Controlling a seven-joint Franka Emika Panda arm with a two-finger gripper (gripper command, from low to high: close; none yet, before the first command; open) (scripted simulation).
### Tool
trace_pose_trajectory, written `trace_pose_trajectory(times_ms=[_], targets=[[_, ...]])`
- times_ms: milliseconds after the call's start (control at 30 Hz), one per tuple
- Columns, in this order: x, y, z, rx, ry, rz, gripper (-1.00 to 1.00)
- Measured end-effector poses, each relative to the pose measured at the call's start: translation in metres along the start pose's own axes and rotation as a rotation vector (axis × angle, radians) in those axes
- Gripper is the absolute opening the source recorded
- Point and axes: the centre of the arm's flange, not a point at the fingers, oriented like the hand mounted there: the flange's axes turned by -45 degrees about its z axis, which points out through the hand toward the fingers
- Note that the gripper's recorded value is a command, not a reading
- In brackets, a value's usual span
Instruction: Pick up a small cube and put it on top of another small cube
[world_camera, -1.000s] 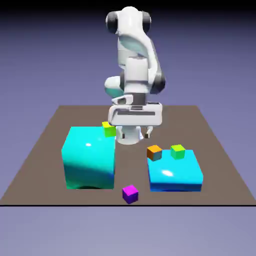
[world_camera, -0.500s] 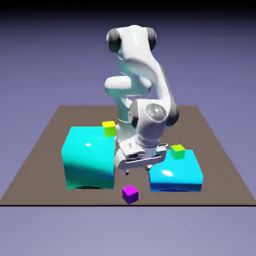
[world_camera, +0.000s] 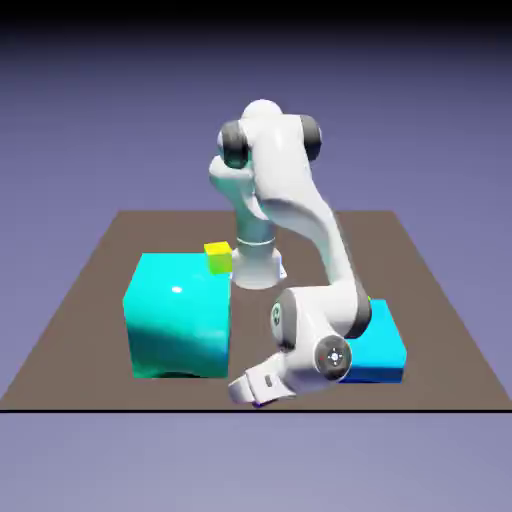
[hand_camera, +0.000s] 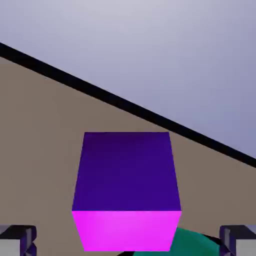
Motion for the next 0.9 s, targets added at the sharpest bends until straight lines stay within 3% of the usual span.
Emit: trace_pose_trajectory(times_ms=[67,200,467,733,900], targets=[[0.0,0.0,0.0,0.001,0.0,0.0,-1.0],[-0.018,-0.004,-0.066,0.008,0.003,0.002,-1.0],[-0.098,-0.087,-0.098,0.106,0.024,0.049,-1.0],[-0.182,-0.168,-0.094,0.138,0.003,0.128,-1.0],[-0.177,-0.178,-0.05,0.138,0.0,0.135,-1.0]])
